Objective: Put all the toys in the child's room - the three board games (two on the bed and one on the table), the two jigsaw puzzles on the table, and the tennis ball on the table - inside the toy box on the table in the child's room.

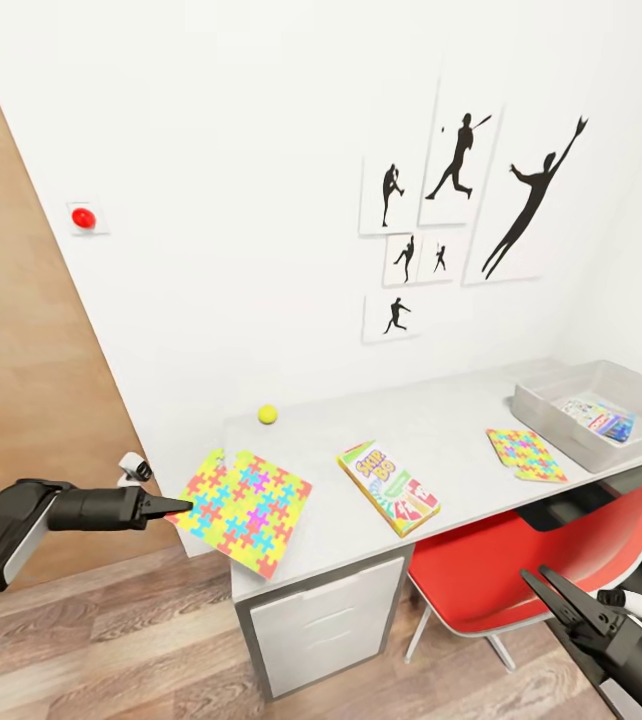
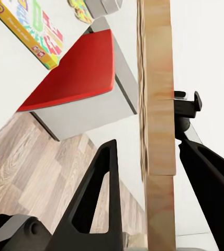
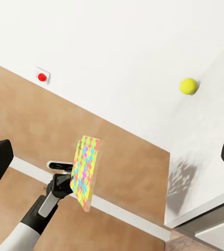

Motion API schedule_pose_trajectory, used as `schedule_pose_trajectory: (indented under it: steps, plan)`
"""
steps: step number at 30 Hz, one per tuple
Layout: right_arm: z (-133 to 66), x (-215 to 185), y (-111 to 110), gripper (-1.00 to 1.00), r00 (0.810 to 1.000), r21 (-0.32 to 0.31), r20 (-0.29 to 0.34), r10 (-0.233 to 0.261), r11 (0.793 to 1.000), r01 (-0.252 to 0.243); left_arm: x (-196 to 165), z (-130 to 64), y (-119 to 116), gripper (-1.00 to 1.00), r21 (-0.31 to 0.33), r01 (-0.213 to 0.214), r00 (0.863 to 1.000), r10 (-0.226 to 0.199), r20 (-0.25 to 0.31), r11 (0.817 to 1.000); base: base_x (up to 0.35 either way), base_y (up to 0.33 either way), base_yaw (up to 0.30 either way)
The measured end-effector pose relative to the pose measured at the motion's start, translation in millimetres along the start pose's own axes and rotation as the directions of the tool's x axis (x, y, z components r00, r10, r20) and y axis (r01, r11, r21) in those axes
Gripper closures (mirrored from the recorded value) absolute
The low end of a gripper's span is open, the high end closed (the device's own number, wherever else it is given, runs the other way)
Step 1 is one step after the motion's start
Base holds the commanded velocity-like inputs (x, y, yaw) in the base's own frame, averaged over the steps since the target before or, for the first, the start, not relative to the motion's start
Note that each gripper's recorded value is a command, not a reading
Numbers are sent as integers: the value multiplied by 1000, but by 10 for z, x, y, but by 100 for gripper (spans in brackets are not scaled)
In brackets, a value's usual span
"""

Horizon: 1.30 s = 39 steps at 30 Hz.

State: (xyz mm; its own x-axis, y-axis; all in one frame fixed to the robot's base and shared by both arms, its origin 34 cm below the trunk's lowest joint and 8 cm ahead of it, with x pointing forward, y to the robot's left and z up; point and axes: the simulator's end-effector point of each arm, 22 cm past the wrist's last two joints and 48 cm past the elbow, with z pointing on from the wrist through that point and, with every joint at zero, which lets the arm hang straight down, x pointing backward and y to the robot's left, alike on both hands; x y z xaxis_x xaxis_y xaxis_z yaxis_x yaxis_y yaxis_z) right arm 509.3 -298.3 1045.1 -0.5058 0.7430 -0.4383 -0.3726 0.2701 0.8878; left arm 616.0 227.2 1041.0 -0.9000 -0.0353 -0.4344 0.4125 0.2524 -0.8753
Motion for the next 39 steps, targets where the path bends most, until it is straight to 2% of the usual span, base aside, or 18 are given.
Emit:
schedule_pose_trajectory:
  steps: [16, 32, 39]
  plan:
    - [-16, -59, 235, -100, 1000, -21, 5, -8, 1000, 8, -36, -76, -223, 100, -4, -14, 1000, 14, 3, 1000, 0, 0, 0]
    - [-32, -70, 365, -100, 1000, -18, -1, -7, 1000, 7, -48, -109, -378, 100, -3, -19, 1000, 19, 2, 1000, -39, 0, 0]
    - [-53, -94, 456, -100, 1000, -26, 3, -9, 1000, 9, -53, -129, -469, 100, -2, -27, 1000, 27, 3, 1000, -19, 0, -110]
